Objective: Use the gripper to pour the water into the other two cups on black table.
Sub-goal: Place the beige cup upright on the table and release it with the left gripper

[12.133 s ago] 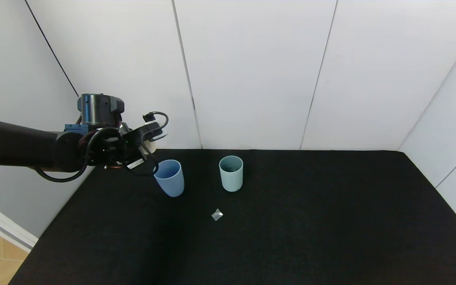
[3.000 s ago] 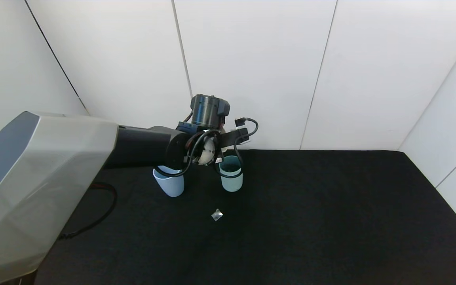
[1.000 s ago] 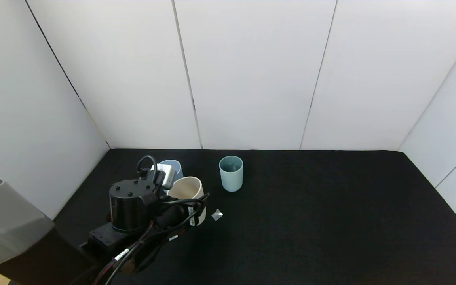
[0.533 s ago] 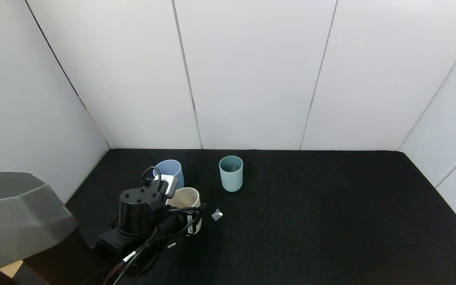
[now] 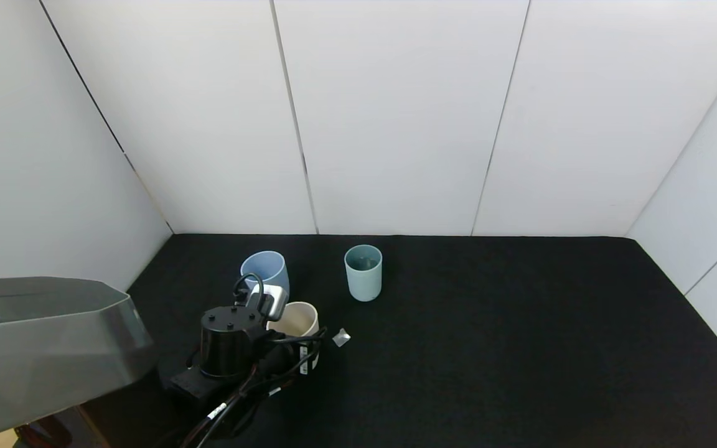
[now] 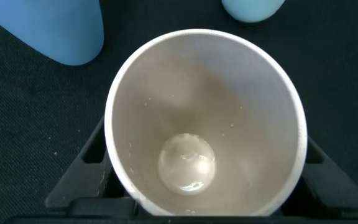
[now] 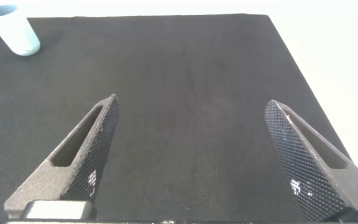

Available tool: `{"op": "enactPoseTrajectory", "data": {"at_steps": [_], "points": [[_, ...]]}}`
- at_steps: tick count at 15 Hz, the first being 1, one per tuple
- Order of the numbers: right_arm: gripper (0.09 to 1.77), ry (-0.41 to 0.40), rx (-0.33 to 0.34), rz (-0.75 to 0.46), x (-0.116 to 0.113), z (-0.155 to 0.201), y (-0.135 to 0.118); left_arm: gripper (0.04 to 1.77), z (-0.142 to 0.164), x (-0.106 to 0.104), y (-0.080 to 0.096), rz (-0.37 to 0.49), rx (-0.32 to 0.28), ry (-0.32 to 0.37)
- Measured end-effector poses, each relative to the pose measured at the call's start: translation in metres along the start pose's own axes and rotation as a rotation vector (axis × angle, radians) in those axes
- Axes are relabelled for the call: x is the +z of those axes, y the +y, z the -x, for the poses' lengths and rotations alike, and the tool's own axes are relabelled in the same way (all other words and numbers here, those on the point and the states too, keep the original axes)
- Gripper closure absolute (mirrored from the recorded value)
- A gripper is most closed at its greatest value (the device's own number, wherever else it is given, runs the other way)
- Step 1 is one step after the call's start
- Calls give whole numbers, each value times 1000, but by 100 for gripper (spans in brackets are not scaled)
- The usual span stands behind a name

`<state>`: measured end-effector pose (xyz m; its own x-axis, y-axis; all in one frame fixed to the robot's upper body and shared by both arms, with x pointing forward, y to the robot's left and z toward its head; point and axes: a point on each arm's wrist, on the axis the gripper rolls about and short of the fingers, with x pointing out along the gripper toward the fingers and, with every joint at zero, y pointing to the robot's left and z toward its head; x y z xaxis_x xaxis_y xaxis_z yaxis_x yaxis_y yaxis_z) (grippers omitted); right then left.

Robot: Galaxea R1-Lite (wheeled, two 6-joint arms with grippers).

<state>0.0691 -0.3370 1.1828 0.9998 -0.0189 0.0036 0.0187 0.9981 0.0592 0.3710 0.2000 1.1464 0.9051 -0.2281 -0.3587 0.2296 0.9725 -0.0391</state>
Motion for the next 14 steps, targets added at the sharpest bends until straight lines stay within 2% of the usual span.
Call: {"op": "enactPoseTrajectory", "data": {"at_steps": [3,5,9,14], "points": [[15,0,0,0,0,0,0,53,-1,-2,0,-1,1,3],[15,0,1,-1,0,0,0,40,0,-3,0,-1,-1,9],[15,0,0,0,0,0,0,28,2,-2,0,-2,-3,8],[15,0,0,0,0,0,0,19,16,11,-1,-22,-19,-32]]}}
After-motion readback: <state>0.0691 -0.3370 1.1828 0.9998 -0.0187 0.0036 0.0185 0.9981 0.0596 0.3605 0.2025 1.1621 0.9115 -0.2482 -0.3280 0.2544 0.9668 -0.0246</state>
